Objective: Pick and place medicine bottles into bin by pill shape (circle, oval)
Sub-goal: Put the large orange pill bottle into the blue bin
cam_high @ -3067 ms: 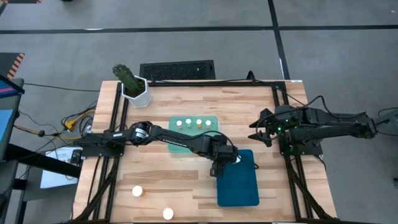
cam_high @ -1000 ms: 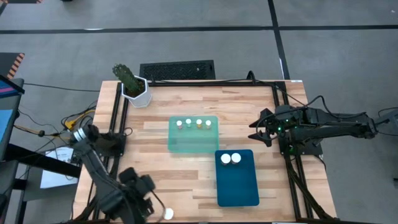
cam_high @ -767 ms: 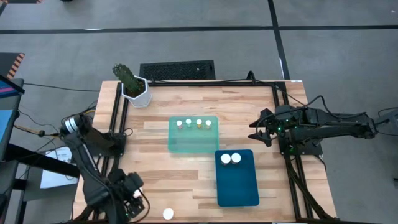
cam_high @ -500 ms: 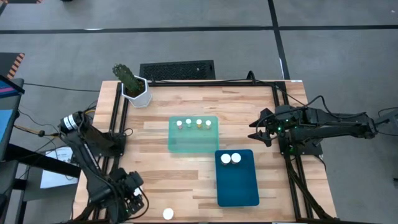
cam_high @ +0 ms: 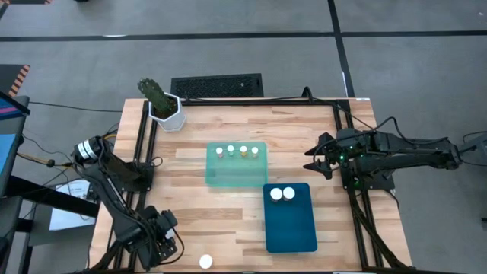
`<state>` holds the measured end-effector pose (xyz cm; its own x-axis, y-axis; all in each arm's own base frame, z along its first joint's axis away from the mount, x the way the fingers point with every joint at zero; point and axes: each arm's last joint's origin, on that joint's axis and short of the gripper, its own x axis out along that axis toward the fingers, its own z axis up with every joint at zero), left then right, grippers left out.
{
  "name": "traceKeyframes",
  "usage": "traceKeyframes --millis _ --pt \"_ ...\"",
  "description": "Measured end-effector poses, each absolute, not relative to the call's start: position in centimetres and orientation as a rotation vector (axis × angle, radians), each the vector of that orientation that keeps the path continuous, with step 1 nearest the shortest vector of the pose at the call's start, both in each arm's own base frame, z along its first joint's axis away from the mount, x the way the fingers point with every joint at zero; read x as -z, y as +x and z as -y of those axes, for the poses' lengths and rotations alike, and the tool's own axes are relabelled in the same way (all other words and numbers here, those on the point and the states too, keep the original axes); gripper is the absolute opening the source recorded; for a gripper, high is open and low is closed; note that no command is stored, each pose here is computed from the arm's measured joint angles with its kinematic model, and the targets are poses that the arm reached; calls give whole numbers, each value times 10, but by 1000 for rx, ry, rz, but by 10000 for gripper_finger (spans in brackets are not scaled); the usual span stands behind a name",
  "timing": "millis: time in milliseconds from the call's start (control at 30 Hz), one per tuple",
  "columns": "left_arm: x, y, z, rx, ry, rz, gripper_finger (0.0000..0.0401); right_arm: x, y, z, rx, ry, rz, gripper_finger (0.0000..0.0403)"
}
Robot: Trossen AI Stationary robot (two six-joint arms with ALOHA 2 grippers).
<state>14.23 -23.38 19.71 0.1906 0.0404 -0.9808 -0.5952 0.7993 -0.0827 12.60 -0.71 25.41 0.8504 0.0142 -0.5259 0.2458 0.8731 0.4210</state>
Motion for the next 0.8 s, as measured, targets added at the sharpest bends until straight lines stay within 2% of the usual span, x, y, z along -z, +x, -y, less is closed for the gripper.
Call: traceKeyframes --millis 267,800 --pt "-185 141 233 -426 -514 -1341 285 -254 126 7 128 500 -545 333" --pt "-185 143 233 -428 -514 -1317 200 -254 126 8 147 495 -541 333"
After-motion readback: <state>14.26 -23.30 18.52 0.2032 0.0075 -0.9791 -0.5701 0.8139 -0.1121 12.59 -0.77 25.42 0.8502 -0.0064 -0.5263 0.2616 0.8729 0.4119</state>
